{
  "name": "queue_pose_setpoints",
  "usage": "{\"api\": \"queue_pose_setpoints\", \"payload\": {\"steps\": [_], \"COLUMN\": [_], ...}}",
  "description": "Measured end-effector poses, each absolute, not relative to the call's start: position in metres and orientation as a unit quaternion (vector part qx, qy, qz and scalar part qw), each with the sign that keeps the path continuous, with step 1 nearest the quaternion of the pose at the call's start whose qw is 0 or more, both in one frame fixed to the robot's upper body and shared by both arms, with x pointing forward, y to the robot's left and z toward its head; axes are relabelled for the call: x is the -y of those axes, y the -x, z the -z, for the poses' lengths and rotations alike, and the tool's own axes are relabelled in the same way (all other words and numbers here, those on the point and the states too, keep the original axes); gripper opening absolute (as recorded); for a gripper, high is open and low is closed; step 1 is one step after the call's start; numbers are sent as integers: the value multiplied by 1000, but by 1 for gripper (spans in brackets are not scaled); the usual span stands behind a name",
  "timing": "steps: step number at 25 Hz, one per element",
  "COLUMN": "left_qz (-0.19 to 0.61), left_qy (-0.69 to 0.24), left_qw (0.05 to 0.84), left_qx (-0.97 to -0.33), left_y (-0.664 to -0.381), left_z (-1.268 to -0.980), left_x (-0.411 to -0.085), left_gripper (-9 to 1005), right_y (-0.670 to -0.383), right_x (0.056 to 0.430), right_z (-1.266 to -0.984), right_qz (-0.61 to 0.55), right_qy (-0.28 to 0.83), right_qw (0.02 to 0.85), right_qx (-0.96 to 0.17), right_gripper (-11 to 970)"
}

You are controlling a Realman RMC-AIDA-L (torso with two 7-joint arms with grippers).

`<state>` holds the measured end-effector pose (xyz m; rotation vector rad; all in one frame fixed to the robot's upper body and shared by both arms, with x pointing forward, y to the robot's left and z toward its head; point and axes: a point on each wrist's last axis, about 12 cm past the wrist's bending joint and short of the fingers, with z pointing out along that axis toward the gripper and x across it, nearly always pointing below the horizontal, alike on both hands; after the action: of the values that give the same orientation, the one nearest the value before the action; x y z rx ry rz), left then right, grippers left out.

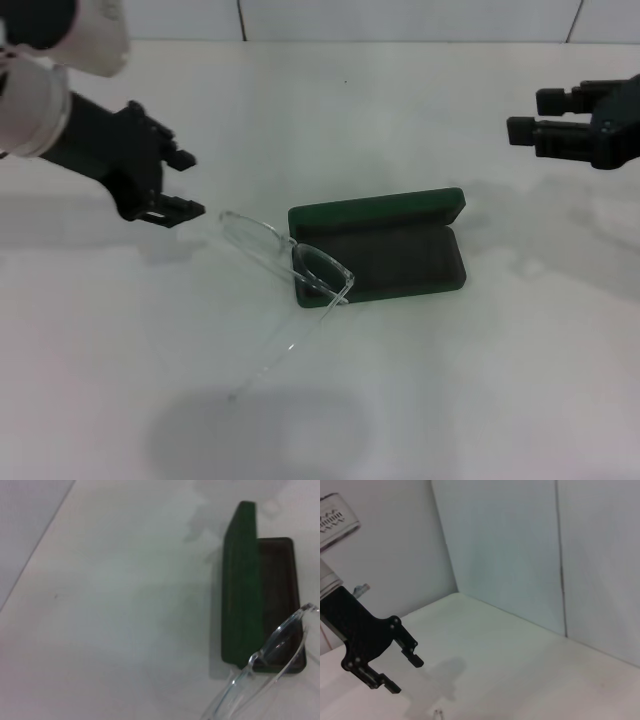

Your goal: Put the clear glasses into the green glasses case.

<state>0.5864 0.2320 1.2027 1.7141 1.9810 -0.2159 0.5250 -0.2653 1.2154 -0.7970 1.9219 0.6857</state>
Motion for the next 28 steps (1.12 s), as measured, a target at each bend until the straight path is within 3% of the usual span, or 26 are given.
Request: {"api": "queue_pose_setpoints", "payload": {"steps": [5, 14, 28], "left_qz": [73, 81, 32], "left_qy": [-663, -687, -706], "left_qw": [238, 214, 150], "left_qx": [-706, -690, -691], "left_y": [-590, -606, -612], "left_z": [-1204, -1194, -1178], "left_x": [-203, -165, -167], "left_gripper": [558, 553, 551], "right_y": [-527, -527, -527], "right_x": [271, 289, 300], "right_z": [-1206, -1197, -1187], "right_qz": [-286, -298, -315], "right_qy": [318, 306, 292], "right_qw": [458, 473, 479], "right_qx": [-779, -771, -766], "right_gripper": [501, 500, 498]}}
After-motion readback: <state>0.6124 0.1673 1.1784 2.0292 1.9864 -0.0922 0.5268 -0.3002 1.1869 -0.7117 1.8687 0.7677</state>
